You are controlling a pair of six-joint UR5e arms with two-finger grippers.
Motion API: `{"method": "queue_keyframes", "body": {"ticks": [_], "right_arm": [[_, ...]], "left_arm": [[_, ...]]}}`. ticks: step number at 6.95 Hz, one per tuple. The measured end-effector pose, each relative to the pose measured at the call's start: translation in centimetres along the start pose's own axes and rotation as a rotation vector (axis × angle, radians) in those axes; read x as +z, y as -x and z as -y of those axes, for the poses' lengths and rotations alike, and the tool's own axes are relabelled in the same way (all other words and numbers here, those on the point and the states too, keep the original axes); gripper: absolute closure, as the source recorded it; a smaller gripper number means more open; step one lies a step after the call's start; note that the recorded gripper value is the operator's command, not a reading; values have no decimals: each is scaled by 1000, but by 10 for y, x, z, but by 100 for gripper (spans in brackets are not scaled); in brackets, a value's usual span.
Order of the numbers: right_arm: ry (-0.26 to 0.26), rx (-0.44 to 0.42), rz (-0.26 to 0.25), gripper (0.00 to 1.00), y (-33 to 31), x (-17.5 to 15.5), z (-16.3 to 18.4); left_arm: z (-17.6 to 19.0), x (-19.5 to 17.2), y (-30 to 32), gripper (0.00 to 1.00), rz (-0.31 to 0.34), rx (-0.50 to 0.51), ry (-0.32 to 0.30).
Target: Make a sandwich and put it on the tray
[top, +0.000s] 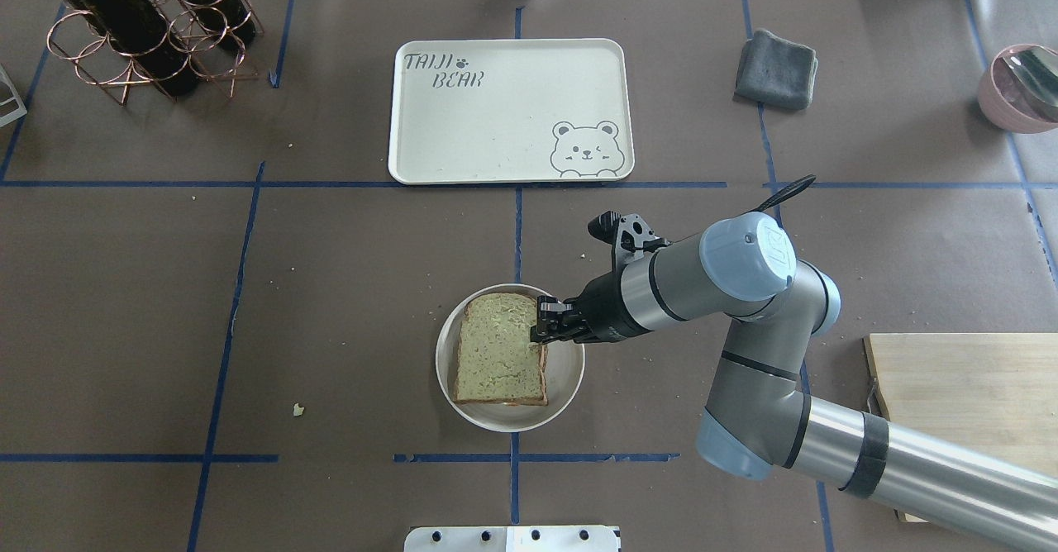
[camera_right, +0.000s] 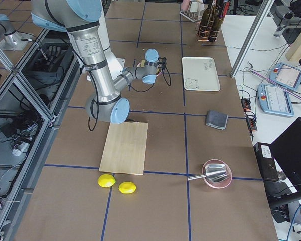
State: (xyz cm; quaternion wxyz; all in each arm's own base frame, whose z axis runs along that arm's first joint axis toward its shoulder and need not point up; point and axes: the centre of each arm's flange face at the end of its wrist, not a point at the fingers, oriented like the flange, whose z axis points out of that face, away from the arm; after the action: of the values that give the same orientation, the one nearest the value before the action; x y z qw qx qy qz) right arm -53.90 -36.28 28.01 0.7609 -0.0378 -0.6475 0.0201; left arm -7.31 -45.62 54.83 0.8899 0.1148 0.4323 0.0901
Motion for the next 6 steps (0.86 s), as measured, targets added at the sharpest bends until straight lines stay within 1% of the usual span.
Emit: {"method": "queue_keyframes", "body": {"ticks": [2, 3, 4, 5, 6], "right_arm": [[6, -1, -3, 100, -3, 4, -6], [9, -2, -4, 93, -5, 5, -7], [10, -2, -4, 56, -6, 5, -7], [11, -3, -4, 17, -6, 5, -8], [10, -4, -2, 0, -5, 4, -8]], "left_arm": [[1, -2, -2, 0, 1, 5, -4], [1, -2, -2, 0, 1, 5, -4], [1, -2, -3, 0, 1, 6, -4], [1, -2, -3, 0, 0, 7, -4], [1, -2, -4, 0, -2, 9, -5]]}}
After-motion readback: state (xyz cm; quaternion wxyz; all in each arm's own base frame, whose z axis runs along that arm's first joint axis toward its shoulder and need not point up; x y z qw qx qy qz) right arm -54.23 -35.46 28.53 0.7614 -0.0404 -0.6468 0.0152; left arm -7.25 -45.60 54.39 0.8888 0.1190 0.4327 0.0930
